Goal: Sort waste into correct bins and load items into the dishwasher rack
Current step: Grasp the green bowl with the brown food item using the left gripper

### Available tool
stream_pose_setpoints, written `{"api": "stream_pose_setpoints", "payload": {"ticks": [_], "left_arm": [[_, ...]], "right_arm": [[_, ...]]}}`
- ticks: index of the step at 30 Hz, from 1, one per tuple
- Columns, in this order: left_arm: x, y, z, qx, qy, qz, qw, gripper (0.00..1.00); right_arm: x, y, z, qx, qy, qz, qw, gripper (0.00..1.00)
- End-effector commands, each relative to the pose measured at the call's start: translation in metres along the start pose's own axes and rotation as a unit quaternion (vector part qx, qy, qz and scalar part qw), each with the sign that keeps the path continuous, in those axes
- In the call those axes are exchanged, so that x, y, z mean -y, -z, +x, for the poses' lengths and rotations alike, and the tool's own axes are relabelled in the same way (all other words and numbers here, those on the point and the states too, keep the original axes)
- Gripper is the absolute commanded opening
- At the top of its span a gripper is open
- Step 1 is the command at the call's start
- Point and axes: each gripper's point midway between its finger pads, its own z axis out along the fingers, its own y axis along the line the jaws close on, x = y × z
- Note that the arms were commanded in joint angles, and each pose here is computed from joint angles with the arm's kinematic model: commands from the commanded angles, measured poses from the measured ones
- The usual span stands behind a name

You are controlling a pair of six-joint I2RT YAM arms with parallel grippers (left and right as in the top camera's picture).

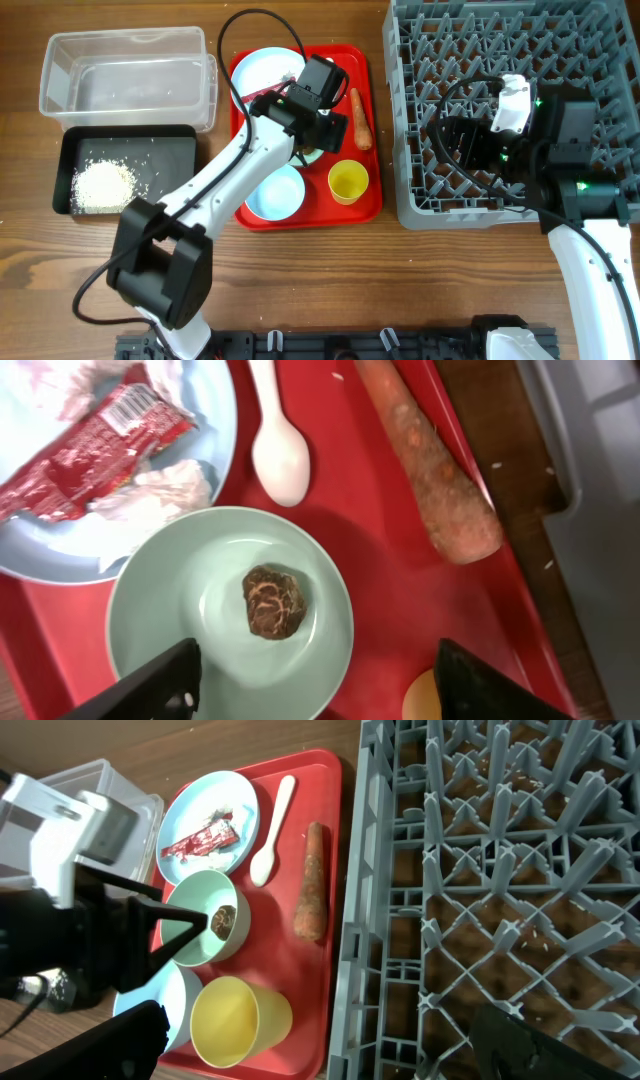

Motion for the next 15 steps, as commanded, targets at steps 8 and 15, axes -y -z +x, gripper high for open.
{"api": "stream_pose_setpoints", "payload": {"ticks": [8,15], "left_arm": [[0.007,-0.069,0.031,-0.068,-0.033,0.010,0.997,0.29],[0.007,-0.070,0.031,-0.068,-0.028,0.010,0.997,0.04]], "right_arm": [[-0.001,0.002,-0.008,0.008,0.011,0.004,1.000,1.00],[-0.001,0.002,-0.008,0.008,0.011,0.004,1.000,1.00]]}}
